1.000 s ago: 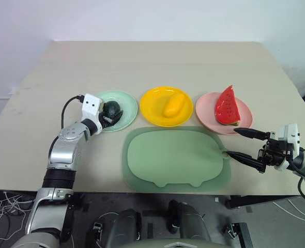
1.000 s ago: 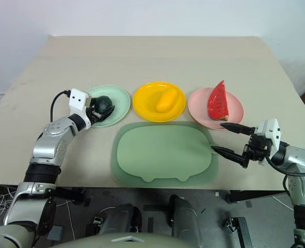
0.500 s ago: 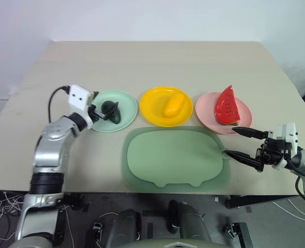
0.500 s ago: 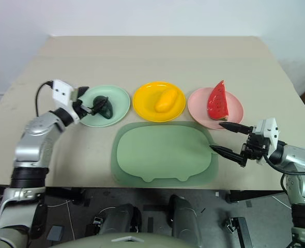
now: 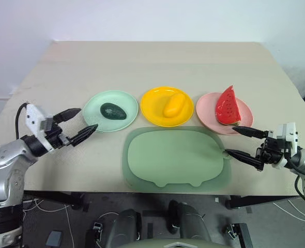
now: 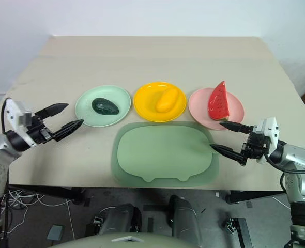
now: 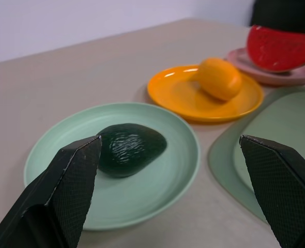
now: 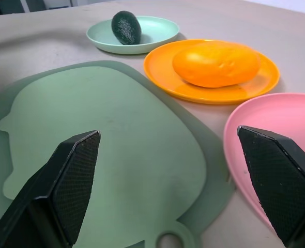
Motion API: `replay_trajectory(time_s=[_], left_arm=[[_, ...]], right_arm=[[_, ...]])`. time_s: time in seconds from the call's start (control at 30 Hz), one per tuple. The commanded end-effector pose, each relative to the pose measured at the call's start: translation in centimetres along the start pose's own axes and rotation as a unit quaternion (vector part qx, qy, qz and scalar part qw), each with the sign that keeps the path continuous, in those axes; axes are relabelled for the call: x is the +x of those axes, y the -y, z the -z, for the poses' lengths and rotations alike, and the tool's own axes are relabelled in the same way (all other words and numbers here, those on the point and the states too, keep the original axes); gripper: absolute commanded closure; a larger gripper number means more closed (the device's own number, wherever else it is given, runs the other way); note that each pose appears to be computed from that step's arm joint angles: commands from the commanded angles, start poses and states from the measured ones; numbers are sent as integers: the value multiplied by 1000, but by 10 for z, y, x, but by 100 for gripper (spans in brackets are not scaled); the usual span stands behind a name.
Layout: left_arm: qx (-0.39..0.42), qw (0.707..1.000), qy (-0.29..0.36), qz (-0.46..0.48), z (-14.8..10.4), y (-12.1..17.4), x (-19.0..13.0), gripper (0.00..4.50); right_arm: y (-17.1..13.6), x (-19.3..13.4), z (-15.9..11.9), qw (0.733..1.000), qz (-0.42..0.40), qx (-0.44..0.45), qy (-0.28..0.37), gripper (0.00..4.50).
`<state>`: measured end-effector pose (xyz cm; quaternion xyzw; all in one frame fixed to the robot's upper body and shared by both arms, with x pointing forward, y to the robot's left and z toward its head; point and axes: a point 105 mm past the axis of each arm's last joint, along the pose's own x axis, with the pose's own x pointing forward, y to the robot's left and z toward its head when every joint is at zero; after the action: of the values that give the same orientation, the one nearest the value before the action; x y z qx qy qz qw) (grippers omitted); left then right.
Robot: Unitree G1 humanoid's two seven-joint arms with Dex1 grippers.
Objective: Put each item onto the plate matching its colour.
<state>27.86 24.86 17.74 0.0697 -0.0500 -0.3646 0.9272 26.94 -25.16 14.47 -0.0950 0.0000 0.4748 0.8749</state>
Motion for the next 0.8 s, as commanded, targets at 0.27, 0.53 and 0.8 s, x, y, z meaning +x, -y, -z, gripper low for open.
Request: replay_trajectory(time_s=[0.27,0.53,0.8], left_arm=[[17,999,24,20,4,-2,-30,2],[-7,1000,15,13,12,-1,-33,2],[-5,1000,12,17,14,2,-30,2]], right_arm=[[13,-8,-14,999,29,-32,14,0],[13,-10,-10,999,33,-26,11,0],[15,-8,-10,999,31,-25,12,0]])
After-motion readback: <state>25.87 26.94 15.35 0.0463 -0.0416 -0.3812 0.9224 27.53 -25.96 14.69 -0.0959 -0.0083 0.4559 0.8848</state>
